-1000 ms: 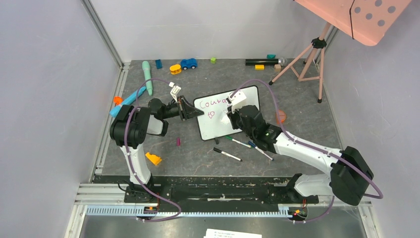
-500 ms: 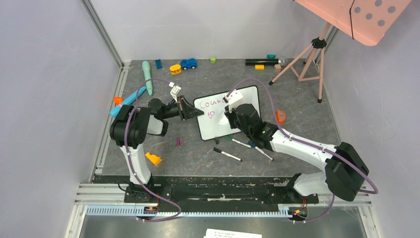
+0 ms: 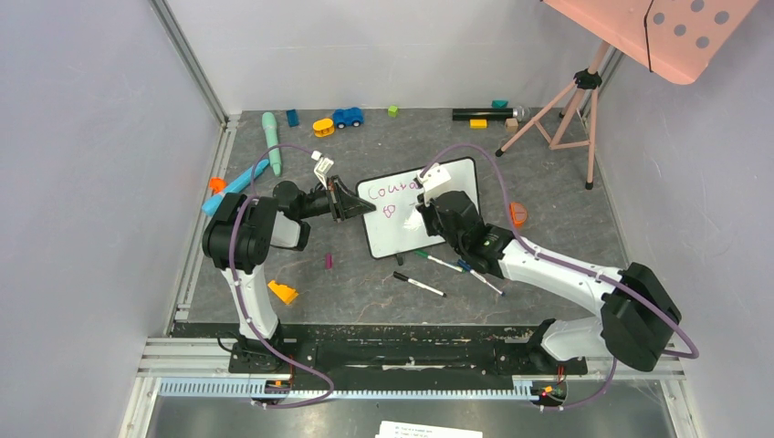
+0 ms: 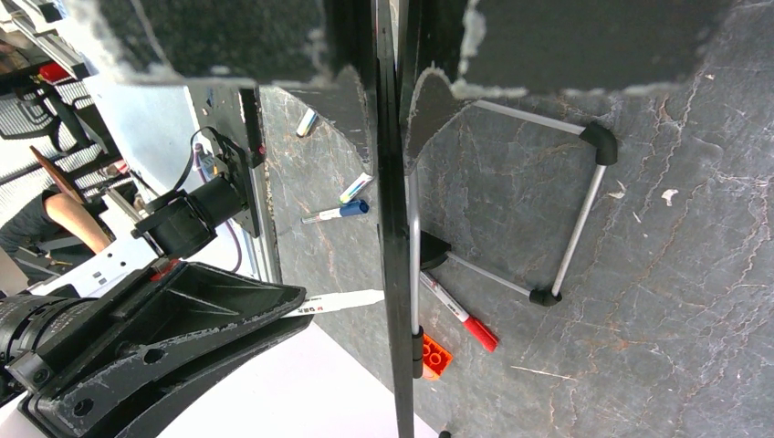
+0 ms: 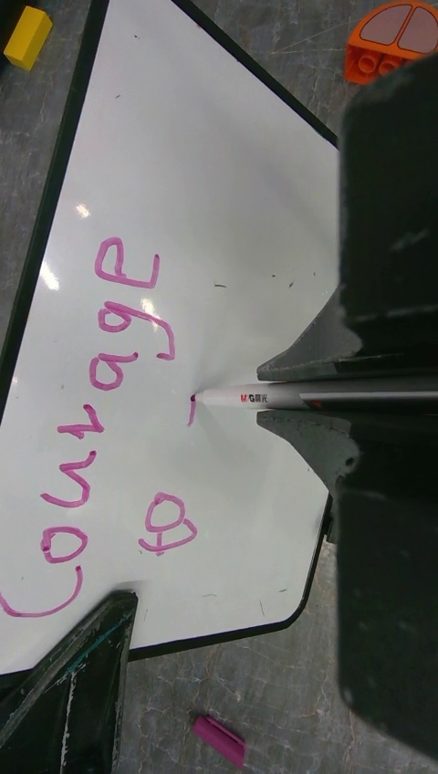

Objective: Write a sentence on the whiteboard

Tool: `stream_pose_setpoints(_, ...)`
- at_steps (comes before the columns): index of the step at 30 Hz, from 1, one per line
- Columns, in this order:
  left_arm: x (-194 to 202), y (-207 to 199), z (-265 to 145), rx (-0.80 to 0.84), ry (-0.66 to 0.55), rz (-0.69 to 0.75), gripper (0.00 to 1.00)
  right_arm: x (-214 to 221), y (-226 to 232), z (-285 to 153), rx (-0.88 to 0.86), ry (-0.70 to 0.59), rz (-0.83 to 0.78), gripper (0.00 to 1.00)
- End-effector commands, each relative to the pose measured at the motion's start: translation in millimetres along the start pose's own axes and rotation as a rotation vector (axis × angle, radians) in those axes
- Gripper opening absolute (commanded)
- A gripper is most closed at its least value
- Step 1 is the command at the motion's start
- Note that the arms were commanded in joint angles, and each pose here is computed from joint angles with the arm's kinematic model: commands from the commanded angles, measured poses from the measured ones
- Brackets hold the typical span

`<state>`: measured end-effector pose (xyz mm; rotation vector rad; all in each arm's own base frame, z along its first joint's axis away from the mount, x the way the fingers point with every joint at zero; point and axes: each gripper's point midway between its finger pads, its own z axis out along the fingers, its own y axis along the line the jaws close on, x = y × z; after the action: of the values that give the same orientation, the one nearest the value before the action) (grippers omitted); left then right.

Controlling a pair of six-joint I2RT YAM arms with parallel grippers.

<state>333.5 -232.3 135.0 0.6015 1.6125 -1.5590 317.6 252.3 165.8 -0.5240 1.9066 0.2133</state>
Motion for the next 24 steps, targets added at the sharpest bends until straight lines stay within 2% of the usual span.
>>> stream_pose_setpoints(1, -4, -14, 4, 0.079, 0.025, 0.133, 0.02, -34, -1, -10, -0.014, -0.084, 0.03, 0.0)
stream_pose_setpoints(8, -3, -14, 4, 0.079, 0.025, 0.132, 0.02, -47, 4, -16, -0.053, -0.12, 0.031, 0.0)
stream_pose_setpoints(24, -4, -14, 4, 0.079, 0.024, 0.132, 0.02, -43, 1, 0, -0.01, -0.09, 0.017, 0.0)
